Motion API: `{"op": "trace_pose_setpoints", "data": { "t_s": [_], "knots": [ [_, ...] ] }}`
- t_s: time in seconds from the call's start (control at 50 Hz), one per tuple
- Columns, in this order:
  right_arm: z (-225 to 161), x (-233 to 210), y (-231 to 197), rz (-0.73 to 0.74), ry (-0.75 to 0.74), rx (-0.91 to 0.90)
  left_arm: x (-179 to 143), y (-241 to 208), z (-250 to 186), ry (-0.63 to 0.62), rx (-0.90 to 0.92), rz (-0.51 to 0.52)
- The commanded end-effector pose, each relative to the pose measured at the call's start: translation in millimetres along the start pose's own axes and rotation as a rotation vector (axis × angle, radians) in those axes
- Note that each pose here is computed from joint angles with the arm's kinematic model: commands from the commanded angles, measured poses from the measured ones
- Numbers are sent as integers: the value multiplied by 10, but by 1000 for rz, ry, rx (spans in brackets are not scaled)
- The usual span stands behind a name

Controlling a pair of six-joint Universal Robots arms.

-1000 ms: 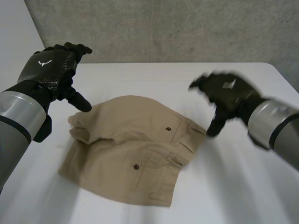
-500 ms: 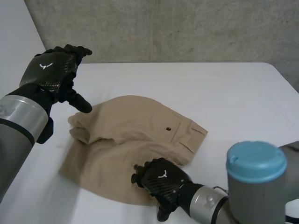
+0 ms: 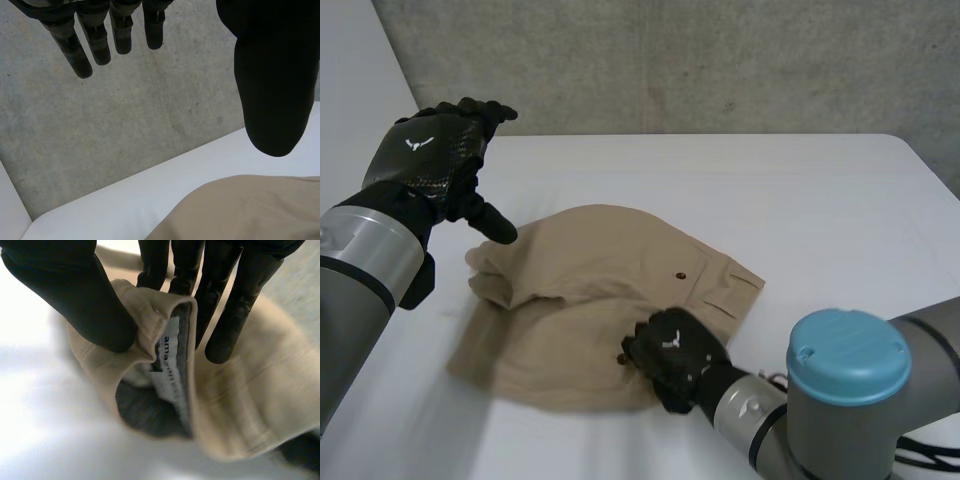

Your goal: Fold the shorts.

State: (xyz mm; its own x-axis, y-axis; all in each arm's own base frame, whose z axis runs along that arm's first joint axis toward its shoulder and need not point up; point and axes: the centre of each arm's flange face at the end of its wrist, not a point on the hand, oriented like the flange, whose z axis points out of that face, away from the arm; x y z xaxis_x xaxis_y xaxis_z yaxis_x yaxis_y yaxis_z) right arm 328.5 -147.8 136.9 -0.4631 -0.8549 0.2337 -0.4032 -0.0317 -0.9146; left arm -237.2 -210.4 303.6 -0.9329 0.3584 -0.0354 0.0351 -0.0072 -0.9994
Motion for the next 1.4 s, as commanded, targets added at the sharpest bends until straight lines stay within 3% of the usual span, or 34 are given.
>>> {"op": "trace_pose_setpoints", "data": {
  "t_s": [0.02, 0.14, 0.3, 0.46, 0.52, 0.6, 0.74, 0.9, 1.04, 1.26, 1.4],
  "knots": [
    [-29, 241, -384, -26, 99, 106, 4, 4, -4, 2, -2, 0],
    [-226, 372, -906, -66, 156, 251, 4, -5, -5, 2, 1, 0],
    [-785, 707, -1926, -100, 308, 515, -2, -22, -12, 0, 7, -2],
    [-1063, 1015, -2333, -26, 387, 647, -8, -51, -26, -2, 20, -4],
    [-937, 1155, -2243, -8, 407, 614, -27, -58, -17, -10, 24, -3],
    [-321, 1409, -1834, 46, 404, 471, -29, -55, -11, -10, 24, -3],
    [463, 1721, -1510, 80, 461, 390, -29, 11, 10, -9, 2, -1],
    [921, 1991, -1240, 83, 597, 327, -15, 104, 33, -5, -31, -1],
    [771, 1887, -1096, 110, 554, 174, 53, 186, -32, 25, -59, 1],
    [31, 1718, -966, 49, 444, 94, 376, 638, -104, 172, -216, -10],
    [-291, 1487, -650, -18, 425, 17, 428, 952, 8, 160, -327, -127]
  ]
}}
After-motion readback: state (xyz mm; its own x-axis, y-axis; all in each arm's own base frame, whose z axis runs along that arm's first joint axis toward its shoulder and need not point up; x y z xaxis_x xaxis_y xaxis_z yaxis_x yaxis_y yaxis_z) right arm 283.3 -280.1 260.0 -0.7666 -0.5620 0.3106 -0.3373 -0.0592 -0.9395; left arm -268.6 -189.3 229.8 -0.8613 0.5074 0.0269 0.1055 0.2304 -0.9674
